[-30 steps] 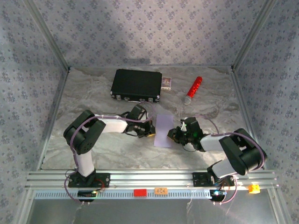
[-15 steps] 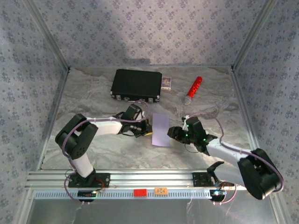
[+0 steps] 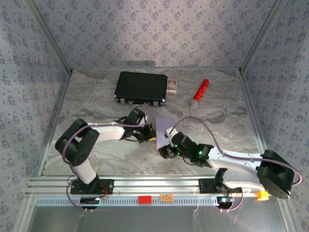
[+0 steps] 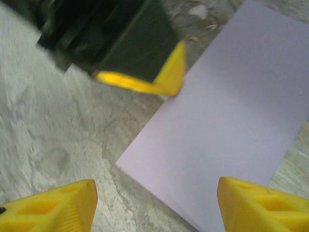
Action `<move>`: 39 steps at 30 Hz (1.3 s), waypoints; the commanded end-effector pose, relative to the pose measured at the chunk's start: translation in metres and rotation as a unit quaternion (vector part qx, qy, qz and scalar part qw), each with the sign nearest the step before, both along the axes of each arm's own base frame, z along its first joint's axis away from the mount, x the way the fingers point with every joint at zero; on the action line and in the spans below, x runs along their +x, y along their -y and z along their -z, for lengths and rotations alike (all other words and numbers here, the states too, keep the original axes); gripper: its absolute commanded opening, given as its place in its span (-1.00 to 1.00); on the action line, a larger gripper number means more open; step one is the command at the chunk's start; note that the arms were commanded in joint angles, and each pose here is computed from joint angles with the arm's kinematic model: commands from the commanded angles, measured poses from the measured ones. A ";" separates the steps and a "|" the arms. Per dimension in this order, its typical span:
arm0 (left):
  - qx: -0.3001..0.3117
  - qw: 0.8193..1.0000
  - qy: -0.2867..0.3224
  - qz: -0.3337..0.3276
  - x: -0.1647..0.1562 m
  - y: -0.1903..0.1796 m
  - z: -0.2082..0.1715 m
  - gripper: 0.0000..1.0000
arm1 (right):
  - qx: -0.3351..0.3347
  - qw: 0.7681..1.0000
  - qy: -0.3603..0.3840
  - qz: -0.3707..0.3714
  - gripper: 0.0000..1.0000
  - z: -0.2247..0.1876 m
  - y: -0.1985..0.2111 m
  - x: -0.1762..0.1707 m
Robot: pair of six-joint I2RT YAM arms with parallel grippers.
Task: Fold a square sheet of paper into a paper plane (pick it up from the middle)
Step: Third fold the triangle at the center of the table.
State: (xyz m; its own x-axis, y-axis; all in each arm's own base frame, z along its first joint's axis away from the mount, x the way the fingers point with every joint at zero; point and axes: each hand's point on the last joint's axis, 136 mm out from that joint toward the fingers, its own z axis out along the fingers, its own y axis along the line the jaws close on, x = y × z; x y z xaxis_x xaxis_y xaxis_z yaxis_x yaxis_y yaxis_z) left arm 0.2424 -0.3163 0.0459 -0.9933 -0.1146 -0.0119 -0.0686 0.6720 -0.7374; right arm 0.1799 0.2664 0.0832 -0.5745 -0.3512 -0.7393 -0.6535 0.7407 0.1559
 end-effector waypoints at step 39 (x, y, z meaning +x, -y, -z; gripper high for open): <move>-0.012 1.000 0.011 -0.002 0.003 -0.001 -0.012 -1.00 | -0.232 0.936 0.262 -0.034 -0.60 0.032 -0.018 0.006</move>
State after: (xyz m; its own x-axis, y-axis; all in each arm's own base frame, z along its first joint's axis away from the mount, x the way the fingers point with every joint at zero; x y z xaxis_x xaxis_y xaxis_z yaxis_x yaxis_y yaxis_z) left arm 0.2437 -0.3169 0.0518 -0.9931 -0.1147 -0.0229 -0.0592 0.6618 -0.7474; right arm 0.1857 0.2859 0.0484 -0.1352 -0.7424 -0.6562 -0.6090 0.5847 -0.5360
